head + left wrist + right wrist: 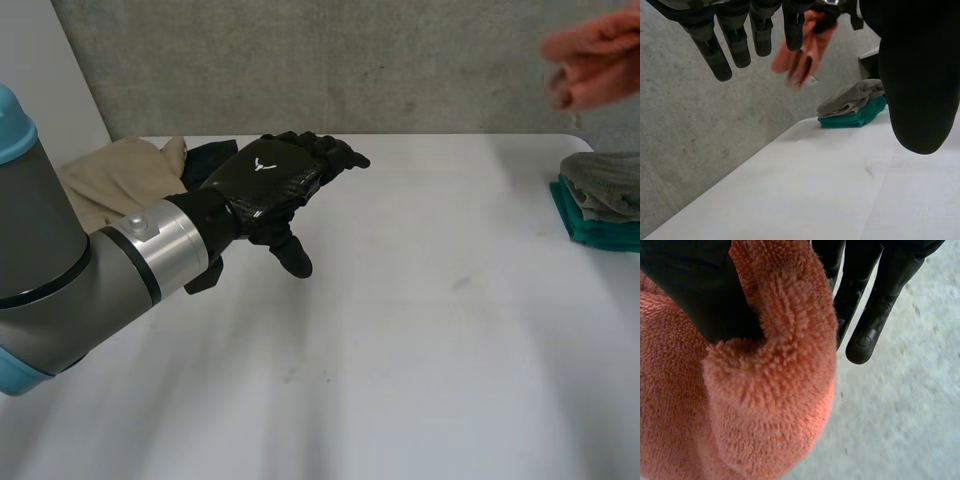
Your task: Fold the laundry.
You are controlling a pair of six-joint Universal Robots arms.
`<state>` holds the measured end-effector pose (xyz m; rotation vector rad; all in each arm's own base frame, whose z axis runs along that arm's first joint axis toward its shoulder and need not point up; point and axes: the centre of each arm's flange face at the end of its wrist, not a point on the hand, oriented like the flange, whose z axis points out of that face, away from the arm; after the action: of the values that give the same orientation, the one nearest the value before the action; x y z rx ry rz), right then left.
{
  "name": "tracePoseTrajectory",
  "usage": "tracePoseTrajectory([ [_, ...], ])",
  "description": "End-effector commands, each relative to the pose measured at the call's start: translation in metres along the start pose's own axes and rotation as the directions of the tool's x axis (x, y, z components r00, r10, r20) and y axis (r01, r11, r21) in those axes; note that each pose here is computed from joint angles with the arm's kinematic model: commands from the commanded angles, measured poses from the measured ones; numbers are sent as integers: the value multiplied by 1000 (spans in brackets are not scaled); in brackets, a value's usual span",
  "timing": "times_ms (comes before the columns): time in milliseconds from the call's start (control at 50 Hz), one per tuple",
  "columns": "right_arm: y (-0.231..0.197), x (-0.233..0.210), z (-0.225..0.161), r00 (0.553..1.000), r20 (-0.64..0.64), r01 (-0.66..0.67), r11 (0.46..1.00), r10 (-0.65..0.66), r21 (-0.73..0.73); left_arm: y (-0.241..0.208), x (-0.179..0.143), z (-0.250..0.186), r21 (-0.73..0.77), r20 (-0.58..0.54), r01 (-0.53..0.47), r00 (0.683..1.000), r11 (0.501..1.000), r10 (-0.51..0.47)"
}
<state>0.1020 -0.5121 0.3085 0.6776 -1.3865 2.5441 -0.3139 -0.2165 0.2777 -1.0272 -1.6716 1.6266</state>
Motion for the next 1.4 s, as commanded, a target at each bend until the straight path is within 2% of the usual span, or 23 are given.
tracePoseTrajectory([
  [20, 77, 18, -36, 999, 49, 12, 993, -7, -119, 1, 1, 0, -3, -2, 6, 1000, 1000, -6],
  [140, 142, 20, -85, 996, 92, 10, 975, 11, -220, 1, 0, 0, -3, -1, 6, 1000, 1000, -6],
  [280, 168, 30, -120, 995, 97, 20, 953, 11, -303, 2, 3, 0, -6, -9, 9, 1000, 1000, -9],
  [420, 158, 30, -121, 994, 104, 19, 952, 14, -306, 2, 11, -1, -9, -26, 28, 999, 1000, -28],
  [640, 123, 53, -120, 1000, 3, 24, 941, -24, -338, -8, 25, -8, 13, -62, 27, 998, 1000, -26],
  [800, 92, 79, -152, 996, -77, -71, 869, 39, -489, -11, 33, -11, 21, -82, 22, 996, 1000, -20],
  [880, 91, 99, -180, 987, -144, -138, 798, 64, -587, -16, 37, -14, 33, -88, 16, 996, 999, -13],
  [900, 93, 115, -193, 981, -188, -159, 767, 51, -622, -16, 37, -14, 35, -88, 16, 996, 999, -13],
  [940, 95, 127, -202, 974, -223, -168, 743, 26, -648, -19, 38, -16, 42, -89, 14, 996, 999, -10],
  [1020, 99, 166, -214, 947, -281, -93, 703, -156, -705, -20, 39, -17, 46, -91, 10, 996, 999, -6],
  [1040, 94, 180, -212, 921, -295, -42, 689, -253, -724, -20, 39, -17, 46, -91, 10, 996, 999, -6],
  [1080, 92, 191, -207, 894, -306, -2, 679, -328, -734, -20, 39, -17, 47, -91, 10, 996, 999, -5],
  [1100, 90, 195, -205, 880, -316, 11, 680, -355, -733, -20, 38, -17, 49, -89, 9, 996, 999, -5],
  [1120, 83, 197, -194, 869, -325, 38, 705, -373, -708, -20, 38, -17, 49, -89, 9, 996, 999, -5],
  [1180, 66, 186, -168, 879, -332, 68, 779, -342, -623, -21, 36, -16, 52, -80, 7, 997, 999, -3],
  [1200, 44, 175, -148, 887, -346, 78, 839, -305, -539, -21, 35, -16, 53, -79, 7, 997, 999, -3],
  [1220, 25, 168, -136, 893, -355, 82, 875, -277, -477, -21, 35, -16, 52, -76, 6, 997, 999, -2],
  [1260, -2, 155, -121, 905, -361, 77, 920, -227, -383, -21, 32, -15, 55, -68, 4, 998, 998, 0],
  [1280, -27, 135, -110, 923, -350, 54, 954, -160, -294, -22, 31, -15, 56, -67, 4, 998, 998, 0],
  [1340, -61, 93, -99, 956, -287, 3, 984, -55, -179, -24, 21, -14, 68, -37, -5, 999, 998, 7],
  [1400, -97, 20, -99, 991, -118, -71, 996, 64, -56, -26, -3, -11, 91, 44, -22, 999, 996, 18],
])
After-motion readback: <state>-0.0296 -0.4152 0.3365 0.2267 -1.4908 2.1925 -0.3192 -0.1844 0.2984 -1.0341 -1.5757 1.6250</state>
